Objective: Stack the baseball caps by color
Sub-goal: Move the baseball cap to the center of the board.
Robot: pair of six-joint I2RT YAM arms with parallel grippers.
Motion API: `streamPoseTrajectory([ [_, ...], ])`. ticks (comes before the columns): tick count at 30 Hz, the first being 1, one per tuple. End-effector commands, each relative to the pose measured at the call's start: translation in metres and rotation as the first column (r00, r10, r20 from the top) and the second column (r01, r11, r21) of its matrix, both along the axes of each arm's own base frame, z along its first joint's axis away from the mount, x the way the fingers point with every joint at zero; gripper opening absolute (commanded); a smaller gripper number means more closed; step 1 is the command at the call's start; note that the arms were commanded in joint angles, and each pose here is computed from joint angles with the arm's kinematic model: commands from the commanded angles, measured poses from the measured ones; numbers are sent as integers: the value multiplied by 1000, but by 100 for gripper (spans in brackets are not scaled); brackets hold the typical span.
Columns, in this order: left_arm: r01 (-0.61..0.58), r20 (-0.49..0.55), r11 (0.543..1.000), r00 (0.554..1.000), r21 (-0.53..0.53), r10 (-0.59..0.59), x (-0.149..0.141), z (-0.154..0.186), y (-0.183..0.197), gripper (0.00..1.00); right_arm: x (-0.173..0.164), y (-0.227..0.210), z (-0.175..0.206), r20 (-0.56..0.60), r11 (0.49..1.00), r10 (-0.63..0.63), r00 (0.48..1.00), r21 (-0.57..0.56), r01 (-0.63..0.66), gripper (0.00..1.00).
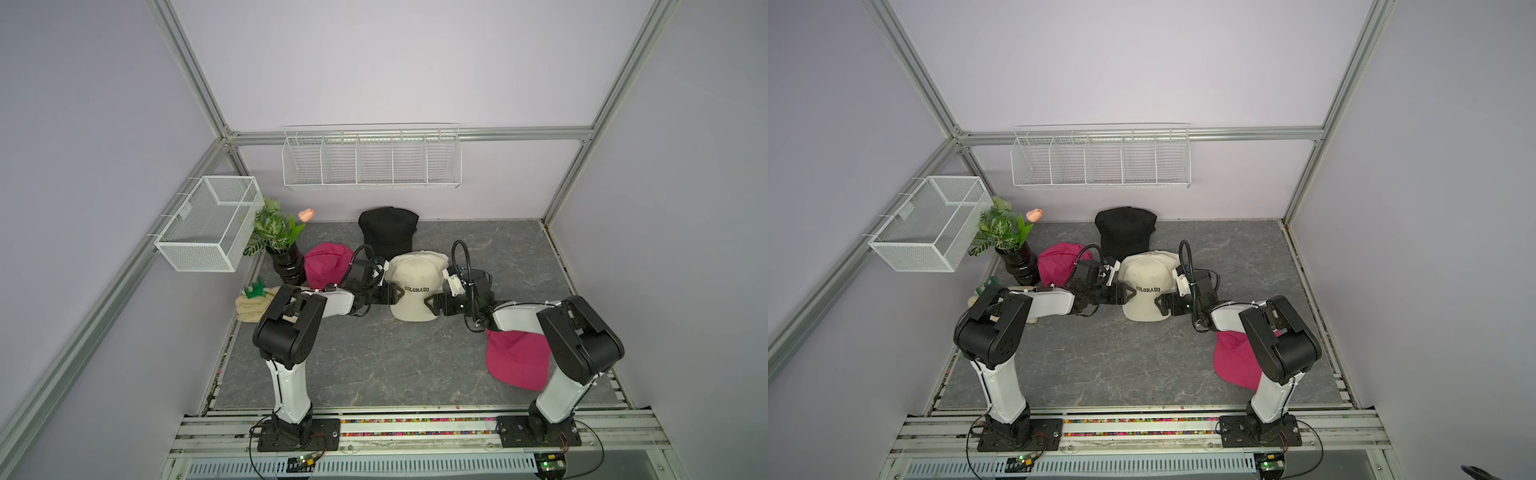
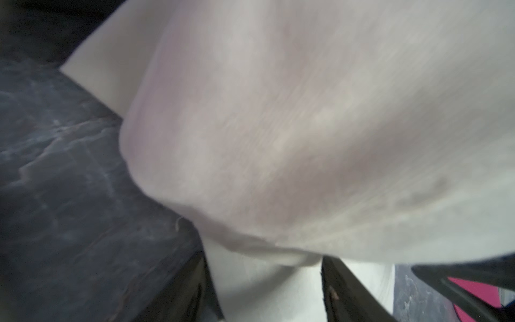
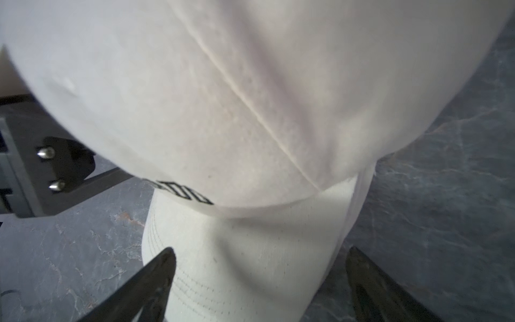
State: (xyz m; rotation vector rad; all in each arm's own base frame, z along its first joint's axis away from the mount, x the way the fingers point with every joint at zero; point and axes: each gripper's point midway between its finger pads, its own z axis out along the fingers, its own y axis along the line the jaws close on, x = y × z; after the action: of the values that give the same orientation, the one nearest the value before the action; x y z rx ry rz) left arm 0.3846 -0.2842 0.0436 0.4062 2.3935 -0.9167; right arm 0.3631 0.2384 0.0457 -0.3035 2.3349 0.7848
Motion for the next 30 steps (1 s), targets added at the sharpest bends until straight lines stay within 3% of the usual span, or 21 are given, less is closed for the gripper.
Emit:
streamPoseTrajectory([
  [1,48,-31,998,998,44,-47,-7,-13,-11,67,6,-9,-1,-4,998,-62,998,4,62,96],
  [8,101,-49,994,994,50,-99,-2,-12,-35,66,11,-29,-5,-33,989,-147,989,2,147,99],
  [20,225,-50,974,974,37,-223,13,-1,-117,65,38,-87,3,-46,952,-304,951,11,305,98],
  [30,222,-24,967,975,121,-221,53,-9,-144,67,92,-108,8,-52,944,-329,943,13,330,100],
])
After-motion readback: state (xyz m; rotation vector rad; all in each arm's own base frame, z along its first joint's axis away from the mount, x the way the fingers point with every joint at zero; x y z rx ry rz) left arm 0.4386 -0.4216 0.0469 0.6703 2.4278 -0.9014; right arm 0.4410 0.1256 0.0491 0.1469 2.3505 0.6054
